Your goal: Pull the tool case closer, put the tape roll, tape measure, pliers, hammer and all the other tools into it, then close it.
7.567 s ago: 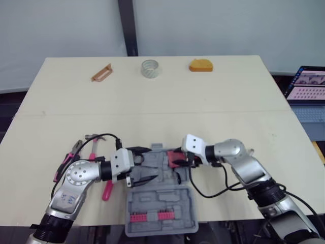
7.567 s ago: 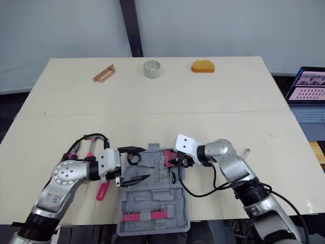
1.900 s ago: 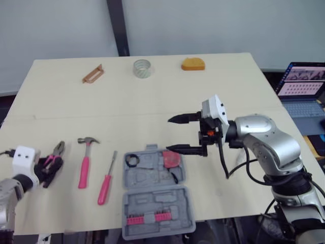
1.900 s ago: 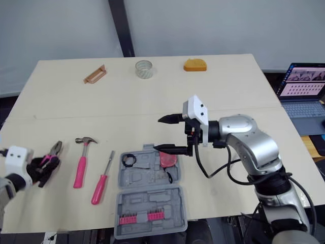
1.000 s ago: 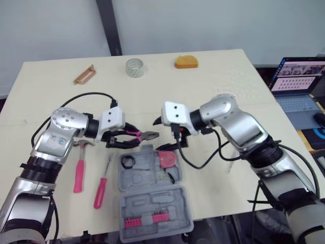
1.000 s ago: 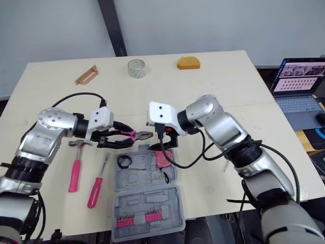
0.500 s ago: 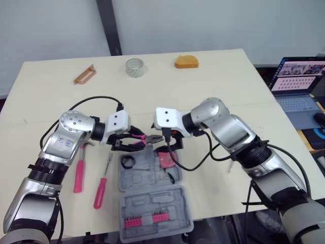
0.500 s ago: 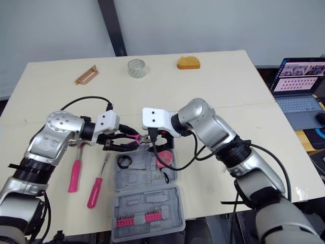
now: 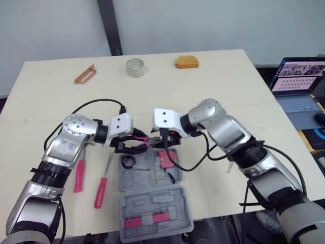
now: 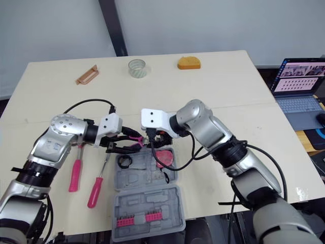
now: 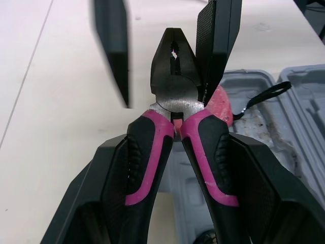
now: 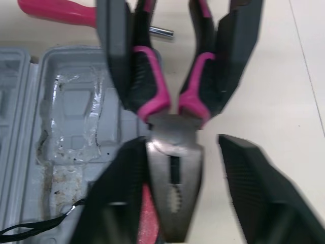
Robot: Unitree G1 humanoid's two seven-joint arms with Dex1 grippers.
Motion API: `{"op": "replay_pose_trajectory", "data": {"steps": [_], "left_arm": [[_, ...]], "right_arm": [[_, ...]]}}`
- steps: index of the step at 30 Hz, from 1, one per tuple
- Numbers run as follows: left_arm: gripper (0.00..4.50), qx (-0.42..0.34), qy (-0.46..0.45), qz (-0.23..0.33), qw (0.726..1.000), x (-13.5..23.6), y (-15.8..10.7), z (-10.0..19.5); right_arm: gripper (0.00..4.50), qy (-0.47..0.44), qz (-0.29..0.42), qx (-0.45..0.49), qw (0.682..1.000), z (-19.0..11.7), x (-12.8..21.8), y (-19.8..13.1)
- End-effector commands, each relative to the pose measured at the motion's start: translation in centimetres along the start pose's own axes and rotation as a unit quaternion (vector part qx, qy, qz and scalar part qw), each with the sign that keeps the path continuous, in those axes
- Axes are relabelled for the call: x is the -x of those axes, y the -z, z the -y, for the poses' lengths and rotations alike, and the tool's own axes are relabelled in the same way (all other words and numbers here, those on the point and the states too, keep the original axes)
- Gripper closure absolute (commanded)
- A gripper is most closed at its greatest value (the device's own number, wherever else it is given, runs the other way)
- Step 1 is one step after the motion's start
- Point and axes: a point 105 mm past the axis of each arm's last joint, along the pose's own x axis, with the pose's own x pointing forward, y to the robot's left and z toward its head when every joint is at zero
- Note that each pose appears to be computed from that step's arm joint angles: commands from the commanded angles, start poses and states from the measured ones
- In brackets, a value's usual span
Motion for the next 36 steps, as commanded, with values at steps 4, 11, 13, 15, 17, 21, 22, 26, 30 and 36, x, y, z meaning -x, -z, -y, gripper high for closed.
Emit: {"op": "replay_pose_trajectory", "data": {"steps": [4,11,13,15,17,21,22,26,30,36], "left_arm": [[2.10,-0.027,-0.006,0.022,0.999,0.2,-1.7,-0.3],[2.10,-0.031,0.000,0.021,0.999,-0.2,-1.7,-0.1],[1.60,-0.038,0.001,0.017,0.999,-0.2,-1.6,0.0],[0.74,-0.044,0.000,0.017,0.999,-0.1,-1.6,0.1],[0.00,-0.045,-0.003,0.025,0.999,0.5,-1.6,0.6],[0.00,-0.039,-0.013,0.040,0.998,2.6,-1.0,2.1],[0.00,-0.035,-0.020,0.042,0.998,3.3,-0.6,2.6],[0.00,-0.012,-0.059,0.034,0.998,6.7,1.5,4.6],[0.00,0.017,-0.095,0.044,0.994,9.0,2.4,6.2],[0.00,0.054,-0.118,0.020,0.991,10.8,4.7,9.4]], "right_arm": [[3.53,0.002,0.010,0.022,1.000,0.1,0.3,-1.0],[3.53,0.006,0.012,0.022,1.000,0.2,0.4,-0.8],[3.53,0.010,0.015,0.024,1.000,0.2,0.5,-0.7],[3.53,0.016,0.022,0.029,0.999,0.3,0.6,-0.8],[3.53,0.022,0.033,0.036,0.999,0.1,1.0,-0.9],[3.53,0.029,0.048,0.061,0.997,-1.1,1.6,0.1],[3.53,0.027,0.048,0.063,0.996,-1.6,1.7,0.4],[3.53,0.024,0.039,0.071,0.996,-3.2,1.5,1.5],[3.53,0.017,0.045,0.072,0.996,-4.3,1.3,1.4],[3.53,-0.010,0.035,0.066,0.997,-6.1,0.5,1.9]]}}
